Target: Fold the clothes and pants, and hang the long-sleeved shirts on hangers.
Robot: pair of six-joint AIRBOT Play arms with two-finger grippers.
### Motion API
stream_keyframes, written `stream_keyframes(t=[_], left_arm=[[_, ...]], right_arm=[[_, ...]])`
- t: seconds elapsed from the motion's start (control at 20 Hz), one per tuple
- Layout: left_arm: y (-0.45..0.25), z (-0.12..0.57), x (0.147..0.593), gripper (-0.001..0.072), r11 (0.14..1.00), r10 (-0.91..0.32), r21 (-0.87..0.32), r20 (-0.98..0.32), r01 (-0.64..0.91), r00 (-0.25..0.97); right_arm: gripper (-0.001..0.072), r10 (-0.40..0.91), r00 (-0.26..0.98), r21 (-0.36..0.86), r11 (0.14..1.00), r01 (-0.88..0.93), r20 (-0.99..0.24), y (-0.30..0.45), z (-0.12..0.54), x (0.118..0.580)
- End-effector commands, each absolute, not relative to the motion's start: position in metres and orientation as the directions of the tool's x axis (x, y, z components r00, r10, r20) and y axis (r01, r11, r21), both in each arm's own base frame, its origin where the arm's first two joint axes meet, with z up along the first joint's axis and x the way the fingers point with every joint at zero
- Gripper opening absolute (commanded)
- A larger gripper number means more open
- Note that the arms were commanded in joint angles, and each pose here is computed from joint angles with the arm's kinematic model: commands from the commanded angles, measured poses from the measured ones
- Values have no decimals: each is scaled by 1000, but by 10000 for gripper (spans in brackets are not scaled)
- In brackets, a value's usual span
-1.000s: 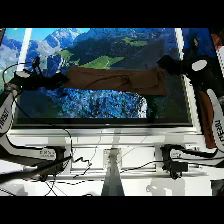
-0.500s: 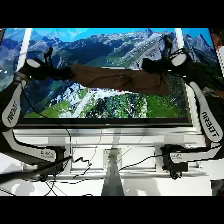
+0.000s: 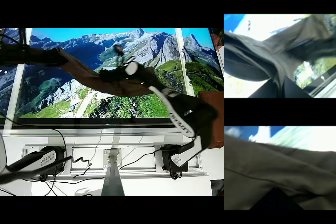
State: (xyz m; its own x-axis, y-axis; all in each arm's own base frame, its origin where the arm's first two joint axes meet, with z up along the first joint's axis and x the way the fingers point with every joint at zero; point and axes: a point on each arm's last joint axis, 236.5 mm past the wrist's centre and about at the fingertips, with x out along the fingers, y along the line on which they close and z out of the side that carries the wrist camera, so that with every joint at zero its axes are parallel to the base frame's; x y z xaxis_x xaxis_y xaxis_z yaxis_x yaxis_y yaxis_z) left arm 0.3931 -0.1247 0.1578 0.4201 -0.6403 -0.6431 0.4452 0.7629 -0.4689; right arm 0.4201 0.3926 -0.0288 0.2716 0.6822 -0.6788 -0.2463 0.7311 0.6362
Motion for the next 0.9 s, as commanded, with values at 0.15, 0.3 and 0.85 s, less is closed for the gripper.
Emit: stream_keyframes(t=[0.15,0.3,0.85], left_arm=[[-122,193,377,15,782,-614,-392,-617,485,492],[-140,175,379,16,750,-650,-437,-629,496,427],[-392,48,412,419,578,-816,-681,-490,449,306]], right_arm=[[17,749,129,700,656,-282,-650,488,-27,358],[16,684,219,599,720,-350,-695,442,-12,407],[16,343,336,348,936,-47,-877,53,49,489]])
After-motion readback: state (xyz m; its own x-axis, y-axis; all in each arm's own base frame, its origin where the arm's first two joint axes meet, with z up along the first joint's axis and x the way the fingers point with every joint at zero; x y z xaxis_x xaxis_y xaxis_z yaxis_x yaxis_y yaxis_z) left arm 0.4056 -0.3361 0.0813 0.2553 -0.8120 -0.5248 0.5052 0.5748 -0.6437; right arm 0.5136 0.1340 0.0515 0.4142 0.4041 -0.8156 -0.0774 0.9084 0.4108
